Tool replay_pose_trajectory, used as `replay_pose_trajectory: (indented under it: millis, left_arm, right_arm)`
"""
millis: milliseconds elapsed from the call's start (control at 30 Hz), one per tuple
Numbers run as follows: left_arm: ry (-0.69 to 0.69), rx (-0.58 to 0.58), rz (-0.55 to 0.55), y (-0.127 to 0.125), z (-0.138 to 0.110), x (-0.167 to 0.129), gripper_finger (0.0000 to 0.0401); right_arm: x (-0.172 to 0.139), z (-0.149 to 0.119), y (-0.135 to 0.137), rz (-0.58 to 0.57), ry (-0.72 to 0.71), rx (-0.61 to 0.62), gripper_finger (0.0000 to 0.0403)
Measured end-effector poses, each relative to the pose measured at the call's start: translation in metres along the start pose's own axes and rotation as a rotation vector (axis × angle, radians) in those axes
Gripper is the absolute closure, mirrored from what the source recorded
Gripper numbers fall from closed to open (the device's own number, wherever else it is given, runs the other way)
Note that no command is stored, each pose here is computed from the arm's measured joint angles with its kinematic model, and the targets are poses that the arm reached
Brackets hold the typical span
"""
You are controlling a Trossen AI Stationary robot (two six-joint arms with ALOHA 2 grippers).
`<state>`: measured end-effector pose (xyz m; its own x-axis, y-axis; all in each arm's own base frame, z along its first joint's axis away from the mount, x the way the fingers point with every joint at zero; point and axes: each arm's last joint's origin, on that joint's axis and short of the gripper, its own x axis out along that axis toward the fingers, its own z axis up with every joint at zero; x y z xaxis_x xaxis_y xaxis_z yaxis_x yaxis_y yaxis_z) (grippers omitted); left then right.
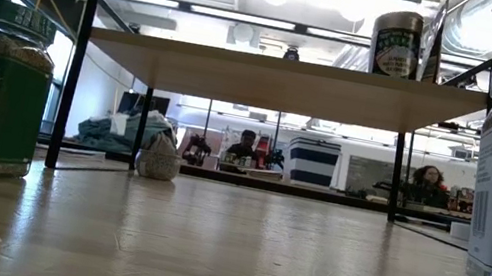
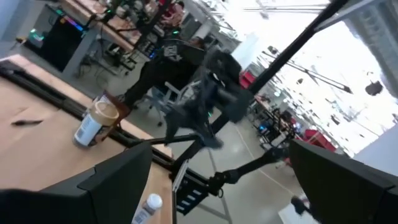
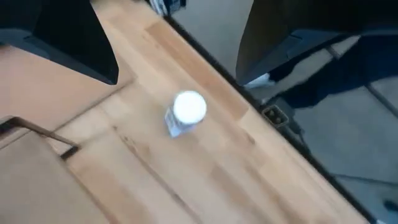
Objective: Shelf spices
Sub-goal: Put the white seasoning bottle on the shelf
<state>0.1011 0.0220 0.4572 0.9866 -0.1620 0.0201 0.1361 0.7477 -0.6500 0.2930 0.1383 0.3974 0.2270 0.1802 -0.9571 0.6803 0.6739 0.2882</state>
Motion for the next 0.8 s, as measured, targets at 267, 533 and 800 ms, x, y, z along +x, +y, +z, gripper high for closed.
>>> replay_pose_trajectory:
  millis: [267, 533, 800]
  left_arm:
    - [0.006, -0.060, 0.118, 0.002, -0.010, 0.008, 0.0025]
    - [-0.020, -0.112, 0.198, 0.005, -0.012, 0.010, 0.0025]
    - [-0.021, -0.099, 0.229, 0.008, -0.012, 0.015, 0.0025]
  right_arm:
    - [0.085, -0.031, 0.026, -0.016, 0.029, -0.052, 0.0082]
    - [0.150, -0.038, 0.008, -0.098, 0.119, 0.000, 0.0082]
    - [0.182, -0.035, -0.002, -0.056, 0.110, -0.134, 0.0082]
